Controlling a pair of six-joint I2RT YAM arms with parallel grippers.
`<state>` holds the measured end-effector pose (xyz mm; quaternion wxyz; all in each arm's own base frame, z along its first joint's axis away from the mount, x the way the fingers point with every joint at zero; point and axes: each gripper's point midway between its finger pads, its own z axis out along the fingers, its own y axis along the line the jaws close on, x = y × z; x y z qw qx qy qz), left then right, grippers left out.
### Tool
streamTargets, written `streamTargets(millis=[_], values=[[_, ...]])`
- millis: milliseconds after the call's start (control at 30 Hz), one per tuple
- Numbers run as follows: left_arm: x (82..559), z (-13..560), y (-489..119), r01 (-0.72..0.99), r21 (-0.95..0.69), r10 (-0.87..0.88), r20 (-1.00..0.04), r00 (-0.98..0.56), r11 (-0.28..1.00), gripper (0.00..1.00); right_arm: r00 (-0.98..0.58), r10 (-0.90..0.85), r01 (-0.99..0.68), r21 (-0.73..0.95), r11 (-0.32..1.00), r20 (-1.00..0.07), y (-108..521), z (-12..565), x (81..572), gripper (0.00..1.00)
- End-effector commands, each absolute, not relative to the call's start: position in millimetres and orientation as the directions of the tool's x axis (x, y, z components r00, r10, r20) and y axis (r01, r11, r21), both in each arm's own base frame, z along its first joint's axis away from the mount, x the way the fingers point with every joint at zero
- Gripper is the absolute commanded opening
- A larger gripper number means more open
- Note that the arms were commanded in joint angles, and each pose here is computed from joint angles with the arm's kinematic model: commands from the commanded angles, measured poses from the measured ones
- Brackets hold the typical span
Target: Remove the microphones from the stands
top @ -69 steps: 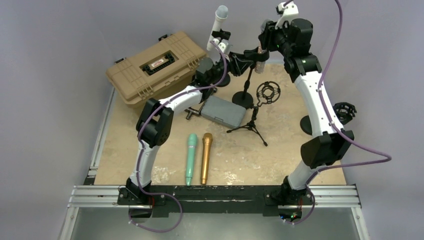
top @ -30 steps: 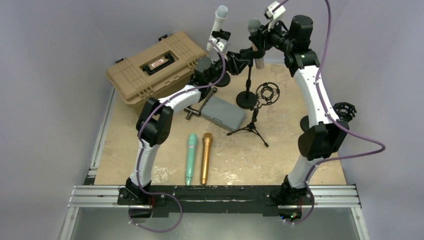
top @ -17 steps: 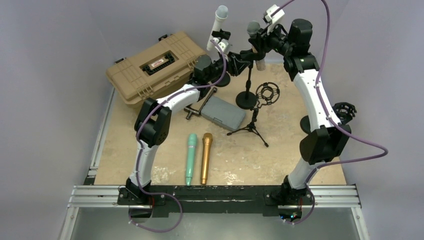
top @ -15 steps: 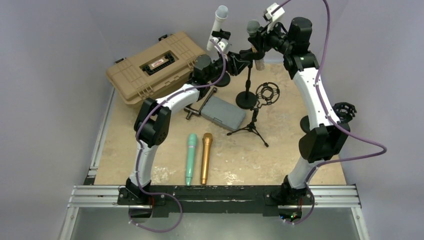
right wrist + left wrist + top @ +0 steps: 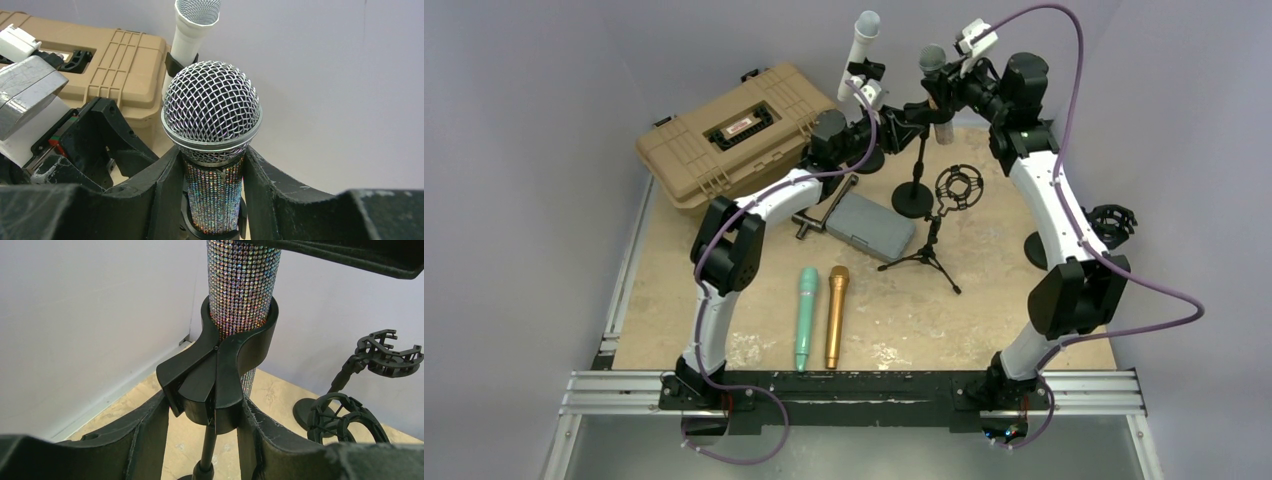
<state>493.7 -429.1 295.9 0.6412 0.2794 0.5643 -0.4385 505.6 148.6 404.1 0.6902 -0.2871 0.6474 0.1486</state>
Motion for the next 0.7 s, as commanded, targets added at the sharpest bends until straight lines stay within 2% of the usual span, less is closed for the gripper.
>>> streamTargets(millis=[0,67,100,200,367,500,600,667], values=[[467.9,281.9,-435.9,0.920,-0.113,-0.163,-0.985,-0.055,0.374,0.00,0.122,-0.212,-0.525,-0.244,0.815,-0.970,140.0,399.6,518.4,0.00],[468.5,289.3,-433.7,0.915,-0.118,-0.175,-0.983,-0.053,0.385,0.00,0.136,-0.211,-0.517,-0.251,0.818,-0.968,139.4,410.8,517.6,0.00],[468.4,293.5,-433.1,0.913,-0.120,-0.182,-0.982,-0.051,0.389,0.05,0.143,-0.208,-0.512,-0.252,0.821,-0.968,138.9,415.5,517.3,0.00],[470.7,306.9,-429.0,0.905,-0.131,-0.218,-0.975,-0.043,0.405,0.36,0.150,-0.212,-0.513,-0.260,0.818,-0.966,138.8,420.3,516.0,0.00],[471.2,326.8,-422.9,0.902,-0.131,-0.266,-0.964,-0.018,0.412,0.70,0.147,-0.224,-0.511,-0.268,0.817,-0.963,137.0,418.8,515.5,0.00],[470.2,333.8,-420.1,0.902,-0.107,-0.270,-0.963,0.011,0.419,0.83,0.147,-0.227,-0.509,-0.270,0.817,-0.963,136.6,421.1,516.7,0.00],[470.2,339.6,-419.2,0.903,-0.098,-0.287,-0.957,0.029,0.418,0.96,0.144,-0.225,-0.514,-0.268,0.815,-0.964,137.9,423.3,517.1,0.00],[473.4,342.1,-420.6,0.903,-0.097,-0.290,-0.957,0.032,0.418,0.98,0.144,-0.227,-0.512,-0.269,0.816,-0.963,137.4,424.1,517.4,0.00]])
